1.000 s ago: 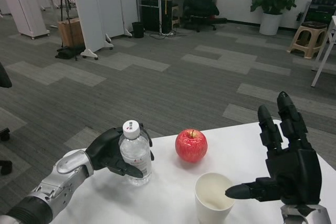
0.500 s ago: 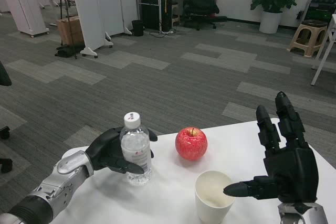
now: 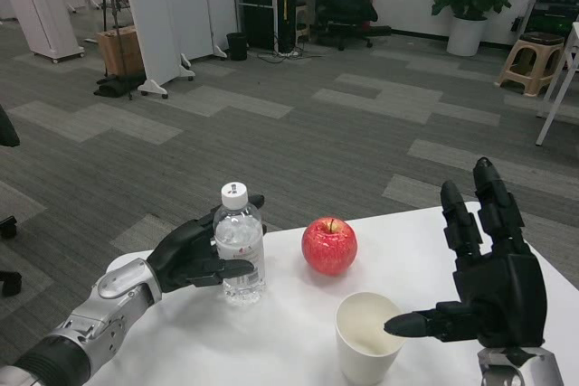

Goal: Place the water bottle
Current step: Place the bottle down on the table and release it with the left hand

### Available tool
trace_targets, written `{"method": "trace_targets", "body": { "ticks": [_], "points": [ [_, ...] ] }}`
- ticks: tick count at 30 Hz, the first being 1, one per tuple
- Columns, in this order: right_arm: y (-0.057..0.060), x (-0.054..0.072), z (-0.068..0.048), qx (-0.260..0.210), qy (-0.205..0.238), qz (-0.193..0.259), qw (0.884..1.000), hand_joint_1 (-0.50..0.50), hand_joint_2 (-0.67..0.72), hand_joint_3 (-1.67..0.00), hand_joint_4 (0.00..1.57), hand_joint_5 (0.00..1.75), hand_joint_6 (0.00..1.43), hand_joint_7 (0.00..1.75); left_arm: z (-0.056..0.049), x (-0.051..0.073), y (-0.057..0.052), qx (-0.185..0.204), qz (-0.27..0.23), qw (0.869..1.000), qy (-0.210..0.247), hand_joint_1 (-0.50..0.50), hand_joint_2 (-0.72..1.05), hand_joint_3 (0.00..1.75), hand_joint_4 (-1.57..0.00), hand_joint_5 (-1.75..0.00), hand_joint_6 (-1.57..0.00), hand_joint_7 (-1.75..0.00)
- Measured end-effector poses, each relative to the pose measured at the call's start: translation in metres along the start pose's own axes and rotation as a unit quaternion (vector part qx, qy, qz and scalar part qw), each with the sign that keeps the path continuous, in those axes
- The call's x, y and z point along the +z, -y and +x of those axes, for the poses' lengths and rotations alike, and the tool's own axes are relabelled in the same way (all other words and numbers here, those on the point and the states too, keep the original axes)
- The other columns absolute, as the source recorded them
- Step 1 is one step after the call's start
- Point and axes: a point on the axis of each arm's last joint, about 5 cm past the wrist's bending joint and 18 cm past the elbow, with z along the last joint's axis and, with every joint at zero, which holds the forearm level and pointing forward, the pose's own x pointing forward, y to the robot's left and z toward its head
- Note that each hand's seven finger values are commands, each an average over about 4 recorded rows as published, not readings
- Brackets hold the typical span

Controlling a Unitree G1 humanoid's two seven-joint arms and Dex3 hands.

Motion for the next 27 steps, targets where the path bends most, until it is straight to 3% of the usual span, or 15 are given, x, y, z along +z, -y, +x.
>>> {"method": "trace_targets", "body": {
  "ticks": [9,16,22,27],
  "points": [
    [0.0,0.0,0.0,0.0,0.0,0.0,1.0,-0.44,-0.1,0.0,0.0,0.0,0.0,0.0,0.0,0.004,0.002,0.003,-0.018,1.0,0.022,-0.5,0.96,0.09,0.0,-0.31,0.0,-0.07],
    [-0.001,0.0,0.0,0.002,-0.001,0.001,1.0,-0.42,-0.11,0.0,0.0,0.0,0.0,0.0,0.003,0.011,0.005,0.006,-0.041,0.998,0.053,-0.5,0.74,0.09,0.0,-0.41,0.0,0.0],
    [-0.001,-0.001,0.0,0.002,-0.001,0.001,1.0,-0.43,-0.1,0.0,0.0,0.0,0.0,0.0,0.005,0.016,0.006,0.019,-0.078,0.993,0.086,-0.5,0.45,0.07,0.0,-0.36,0.0,0.0],
    [-0.001,-0.001,0.0,0.002,-0.001,0.001,1.0,-0.46,-0.11,0.0,0.0,0.0,0.0,0.0,0.007,0.022,0.007,0.024,-0.095,0.989,0.109,-0.48,-0.08,0.04,0.0,-0.31,0.0,0.0]
  ]
}}
